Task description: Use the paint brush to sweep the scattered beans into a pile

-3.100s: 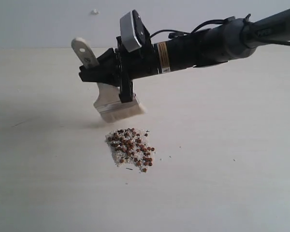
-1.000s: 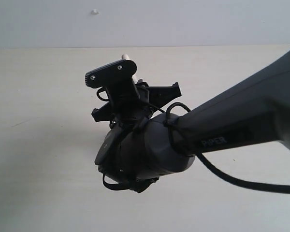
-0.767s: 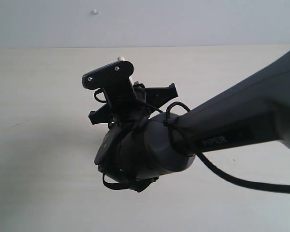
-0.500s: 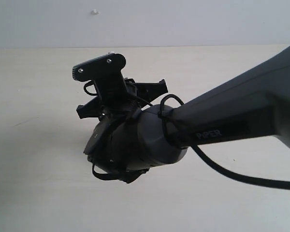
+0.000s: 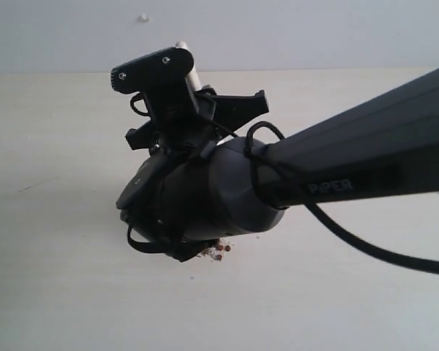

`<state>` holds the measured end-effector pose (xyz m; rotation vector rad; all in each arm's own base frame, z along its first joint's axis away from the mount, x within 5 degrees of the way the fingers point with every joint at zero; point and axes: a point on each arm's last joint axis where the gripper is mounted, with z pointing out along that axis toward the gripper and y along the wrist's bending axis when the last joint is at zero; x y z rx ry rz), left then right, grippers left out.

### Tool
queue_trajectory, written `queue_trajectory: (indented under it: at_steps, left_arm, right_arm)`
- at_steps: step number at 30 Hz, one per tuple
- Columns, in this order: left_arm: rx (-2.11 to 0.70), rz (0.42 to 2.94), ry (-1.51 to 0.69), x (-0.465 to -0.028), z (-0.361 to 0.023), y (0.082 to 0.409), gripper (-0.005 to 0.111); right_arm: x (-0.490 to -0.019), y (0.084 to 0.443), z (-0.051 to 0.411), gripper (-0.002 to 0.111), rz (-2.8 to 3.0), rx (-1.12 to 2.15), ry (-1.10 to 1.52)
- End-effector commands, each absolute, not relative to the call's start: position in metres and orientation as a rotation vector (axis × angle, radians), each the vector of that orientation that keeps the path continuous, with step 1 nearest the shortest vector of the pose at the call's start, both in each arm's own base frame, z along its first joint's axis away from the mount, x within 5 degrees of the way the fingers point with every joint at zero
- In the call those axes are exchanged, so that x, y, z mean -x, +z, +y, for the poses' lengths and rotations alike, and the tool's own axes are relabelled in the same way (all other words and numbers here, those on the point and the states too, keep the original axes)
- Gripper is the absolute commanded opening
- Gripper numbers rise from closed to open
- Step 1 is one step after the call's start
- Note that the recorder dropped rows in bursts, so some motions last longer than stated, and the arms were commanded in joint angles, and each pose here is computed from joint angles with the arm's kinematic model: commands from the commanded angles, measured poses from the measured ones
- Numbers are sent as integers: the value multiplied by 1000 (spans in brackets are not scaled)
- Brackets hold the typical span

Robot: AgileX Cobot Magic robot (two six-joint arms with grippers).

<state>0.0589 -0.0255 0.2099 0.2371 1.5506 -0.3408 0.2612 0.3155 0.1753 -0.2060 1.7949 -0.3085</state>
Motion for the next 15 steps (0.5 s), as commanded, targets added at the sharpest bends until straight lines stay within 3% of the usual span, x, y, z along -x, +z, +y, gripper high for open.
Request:
queue_trajectory:
  at_steps: [1,8,15]
  left_arm:
    - [-240,1549,-349,-58,-26,209,0]
    - [-240,1549,-349,-58,-26,209,0]
    - [-240,1549,-349,-58,-26,209,0]
  right_arm:
    - [-251,186,315,0,1769,244,-431]
    - [-213,168,336,0,1800,395,-446]
    - [-209,128,338,0,1854,446,-527]
